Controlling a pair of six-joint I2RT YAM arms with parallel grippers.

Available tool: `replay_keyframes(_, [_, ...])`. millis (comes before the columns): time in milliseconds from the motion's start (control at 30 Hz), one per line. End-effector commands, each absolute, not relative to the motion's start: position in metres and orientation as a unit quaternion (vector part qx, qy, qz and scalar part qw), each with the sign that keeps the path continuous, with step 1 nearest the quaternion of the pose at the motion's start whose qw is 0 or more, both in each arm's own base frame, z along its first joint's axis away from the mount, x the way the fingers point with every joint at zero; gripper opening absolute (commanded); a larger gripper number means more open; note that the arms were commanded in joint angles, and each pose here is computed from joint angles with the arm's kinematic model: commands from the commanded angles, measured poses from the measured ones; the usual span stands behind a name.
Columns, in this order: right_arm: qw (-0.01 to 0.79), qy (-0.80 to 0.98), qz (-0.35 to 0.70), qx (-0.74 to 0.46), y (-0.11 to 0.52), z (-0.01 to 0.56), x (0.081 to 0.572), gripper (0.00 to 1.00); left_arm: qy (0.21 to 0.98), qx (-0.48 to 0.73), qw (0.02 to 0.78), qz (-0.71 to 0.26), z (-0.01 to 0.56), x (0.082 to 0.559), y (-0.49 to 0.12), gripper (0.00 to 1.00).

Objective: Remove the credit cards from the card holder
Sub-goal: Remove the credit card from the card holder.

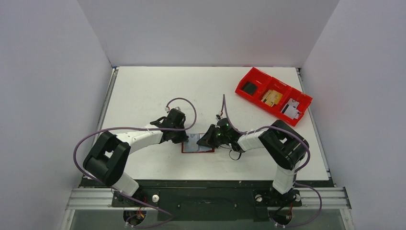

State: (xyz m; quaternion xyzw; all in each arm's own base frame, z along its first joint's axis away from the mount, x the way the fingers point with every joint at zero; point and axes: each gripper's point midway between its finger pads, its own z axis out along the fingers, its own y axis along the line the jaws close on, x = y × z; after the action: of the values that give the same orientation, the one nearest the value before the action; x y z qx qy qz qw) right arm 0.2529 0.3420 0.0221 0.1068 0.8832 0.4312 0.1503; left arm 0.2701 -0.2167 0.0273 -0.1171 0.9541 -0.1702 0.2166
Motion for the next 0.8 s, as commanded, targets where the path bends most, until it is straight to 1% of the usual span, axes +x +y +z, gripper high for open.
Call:
replay_keyframes(0, [0.184, 0.868, 0.447, 0.111, 0.339, 0.033, 0.266, 0.00, 0.974, -0.120, 0.165, -0.102, -0.006, 0.239, -0.189, 0.00])
replay_keyframes(500, [0.195, 0.877, 0.422, 0.124, 0.314, 0.024, 0.267, 0.00, 0.974, -0.131, 0.162, -0.090, -0.010, 0.237, -0.180, 0.00])
replay_keyframes(767, [0.196, 0.869, 0.439, 0.118, 0.319, 0.031, 0.268, 0.00, 0.974, -0.128, 0.164, -0.093, -0.009, 0.238, -0.181, 0.00])
